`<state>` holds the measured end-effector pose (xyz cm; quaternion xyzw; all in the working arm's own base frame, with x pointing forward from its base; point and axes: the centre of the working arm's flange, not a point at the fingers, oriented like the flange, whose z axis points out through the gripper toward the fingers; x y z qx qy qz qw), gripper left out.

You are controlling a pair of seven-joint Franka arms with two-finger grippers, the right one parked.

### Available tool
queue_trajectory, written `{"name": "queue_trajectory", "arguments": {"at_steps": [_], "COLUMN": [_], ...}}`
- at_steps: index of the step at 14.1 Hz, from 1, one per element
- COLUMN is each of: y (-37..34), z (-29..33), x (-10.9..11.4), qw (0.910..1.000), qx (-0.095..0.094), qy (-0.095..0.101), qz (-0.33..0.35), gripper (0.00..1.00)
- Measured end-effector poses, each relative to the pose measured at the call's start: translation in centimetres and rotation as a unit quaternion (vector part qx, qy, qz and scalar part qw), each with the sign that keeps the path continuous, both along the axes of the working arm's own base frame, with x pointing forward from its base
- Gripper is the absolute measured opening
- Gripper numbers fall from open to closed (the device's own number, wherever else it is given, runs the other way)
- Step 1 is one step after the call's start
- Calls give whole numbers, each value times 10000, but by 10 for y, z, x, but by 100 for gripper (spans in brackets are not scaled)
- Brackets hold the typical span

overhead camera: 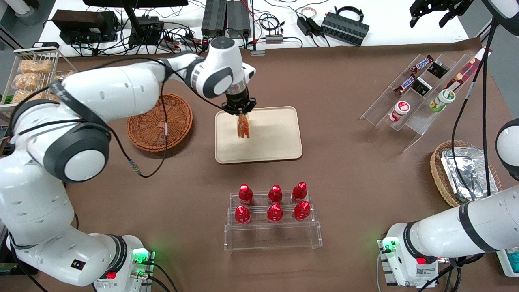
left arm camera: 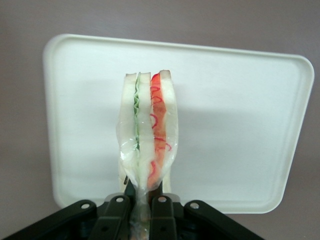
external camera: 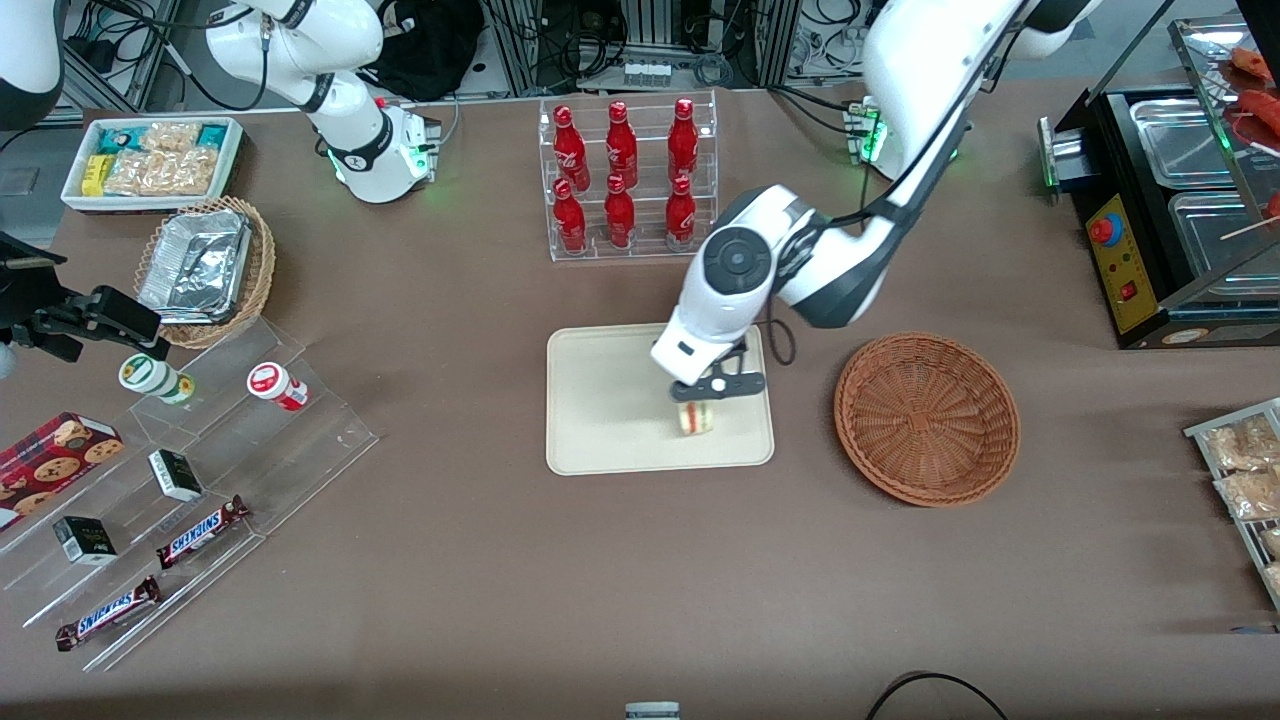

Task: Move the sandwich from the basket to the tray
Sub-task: 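Lift the sandwich and carry it over the cream tray, then lower the sandwich onto the tray and open the left gripper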

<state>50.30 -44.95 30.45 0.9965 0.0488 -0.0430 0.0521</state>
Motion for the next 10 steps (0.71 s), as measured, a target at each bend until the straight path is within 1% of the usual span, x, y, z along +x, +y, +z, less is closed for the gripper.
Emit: {"name": "queue_trajectory", "arguments": {"at_steps": [3,5,7,8,10], "y": [-22,-29,-30,-30,-29], "z": [-29,-43,-50,-53,-56], "x": [-10,-16,-18,-18,-17], "qw": [9997,9996,9996,9996,9996], "qx": [-187,-200,-178,-168,-139], "qy": [-80,-41,2,16,12], "qz": [-152,-210,-225,-224,-246], "gripper": [15,16,19,26,48]}}
